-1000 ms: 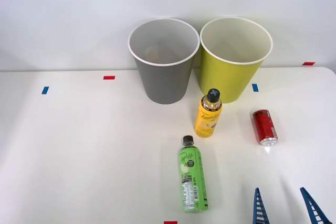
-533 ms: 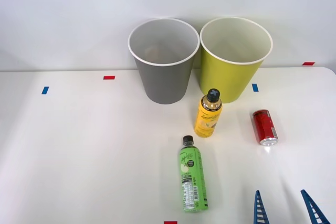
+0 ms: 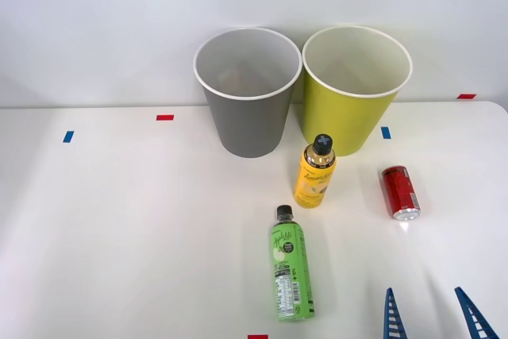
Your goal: Put cans in the gray bin, plastic bottles in the light green bin
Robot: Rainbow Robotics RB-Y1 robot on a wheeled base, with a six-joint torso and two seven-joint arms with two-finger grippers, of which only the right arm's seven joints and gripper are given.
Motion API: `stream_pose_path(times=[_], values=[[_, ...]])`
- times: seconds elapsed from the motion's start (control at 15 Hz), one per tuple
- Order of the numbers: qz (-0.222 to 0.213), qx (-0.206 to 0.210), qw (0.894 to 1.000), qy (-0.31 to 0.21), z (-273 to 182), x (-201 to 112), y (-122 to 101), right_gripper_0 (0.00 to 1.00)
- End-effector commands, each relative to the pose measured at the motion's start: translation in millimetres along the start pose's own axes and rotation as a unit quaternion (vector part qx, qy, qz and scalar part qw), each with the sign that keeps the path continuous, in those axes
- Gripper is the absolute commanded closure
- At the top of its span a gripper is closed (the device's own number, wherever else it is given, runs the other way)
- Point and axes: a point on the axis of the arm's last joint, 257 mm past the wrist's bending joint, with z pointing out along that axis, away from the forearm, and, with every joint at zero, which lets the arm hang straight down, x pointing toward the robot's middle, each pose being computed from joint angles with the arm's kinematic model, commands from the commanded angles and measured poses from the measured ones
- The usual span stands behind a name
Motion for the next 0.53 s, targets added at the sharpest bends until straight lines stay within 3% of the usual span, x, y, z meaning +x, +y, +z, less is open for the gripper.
stream_pose_path(times=[0.07,0.53], values=[[0.000,0.000,1.000,0.000,0.0,0.0,0.0,0.00],[0.000,0.000,1.000,0.000,0.0,0.0,0.0,0.00]])
